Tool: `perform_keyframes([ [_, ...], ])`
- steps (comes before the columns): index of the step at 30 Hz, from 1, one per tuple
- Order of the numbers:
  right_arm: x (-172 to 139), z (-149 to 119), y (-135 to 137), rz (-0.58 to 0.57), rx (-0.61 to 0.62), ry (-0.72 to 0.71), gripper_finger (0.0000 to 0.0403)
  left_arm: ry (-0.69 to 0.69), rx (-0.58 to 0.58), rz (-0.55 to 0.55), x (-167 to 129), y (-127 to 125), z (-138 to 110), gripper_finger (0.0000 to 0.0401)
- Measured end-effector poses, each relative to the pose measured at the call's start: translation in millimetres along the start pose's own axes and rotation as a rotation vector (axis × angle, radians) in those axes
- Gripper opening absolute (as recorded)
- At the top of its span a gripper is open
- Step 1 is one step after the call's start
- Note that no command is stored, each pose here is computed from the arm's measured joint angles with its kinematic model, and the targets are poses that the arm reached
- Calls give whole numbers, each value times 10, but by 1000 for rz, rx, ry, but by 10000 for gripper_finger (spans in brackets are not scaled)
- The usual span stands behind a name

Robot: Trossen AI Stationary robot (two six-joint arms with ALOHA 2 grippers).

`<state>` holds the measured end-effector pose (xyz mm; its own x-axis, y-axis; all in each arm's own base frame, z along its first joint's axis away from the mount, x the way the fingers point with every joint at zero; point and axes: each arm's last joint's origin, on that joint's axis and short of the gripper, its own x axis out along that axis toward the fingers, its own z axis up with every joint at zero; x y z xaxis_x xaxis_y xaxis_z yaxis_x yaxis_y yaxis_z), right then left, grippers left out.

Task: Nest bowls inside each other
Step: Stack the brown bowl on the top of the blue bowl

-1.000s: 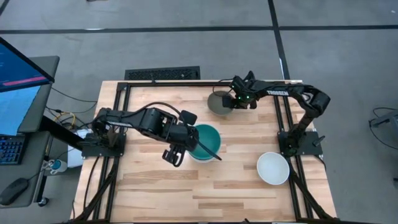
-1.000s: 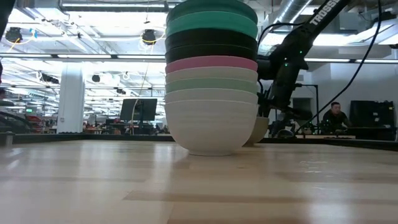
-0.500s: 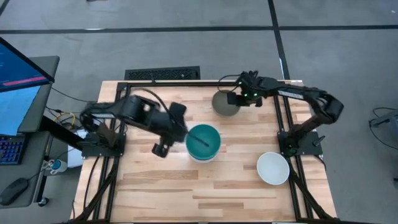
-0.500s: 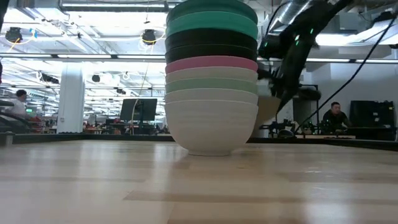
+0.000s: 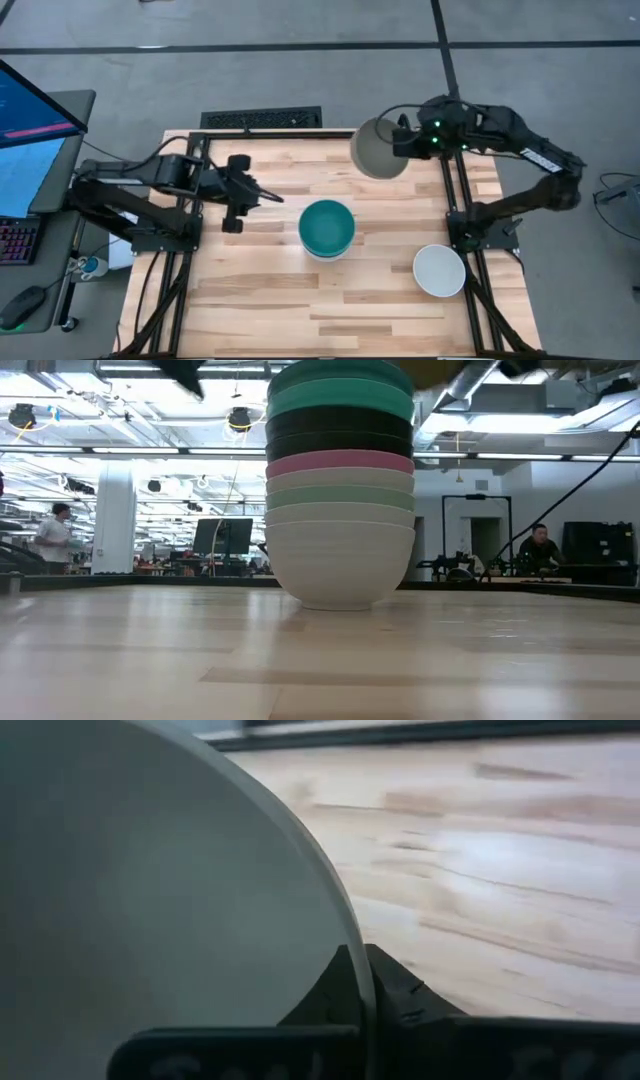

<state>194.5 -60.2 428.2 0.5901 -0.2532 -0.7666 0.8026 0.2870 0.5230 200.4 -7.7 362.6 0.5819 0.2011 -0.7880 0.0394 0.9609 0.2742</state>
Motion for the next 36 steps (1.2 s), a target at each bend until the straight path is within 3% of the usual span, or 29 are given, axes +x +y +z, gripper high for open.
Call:
perform_keyframes([
  [6, 112, -67, 661, -21, -98, 31, 27, -26, -126, -1, 103, -88, -481, 139],
  [11, 427, -145, 979, -149, -185, 148, 26, -57, -231, 0, -6, -77, -611, 139],
  [17, 661, -342, 1277, -97, -230, 275, 23, -86, -276, 2, -110, -61, -681, 139],
  [27, 649, -765, 1371, -108, -192, 363, 21, -3, -247, 7, -53, -79, -710, 139],
  [36, 940, -890, 1251, -244, -177, 416, 29, 9, -228, 6, -26, -84, -695, 139],
])
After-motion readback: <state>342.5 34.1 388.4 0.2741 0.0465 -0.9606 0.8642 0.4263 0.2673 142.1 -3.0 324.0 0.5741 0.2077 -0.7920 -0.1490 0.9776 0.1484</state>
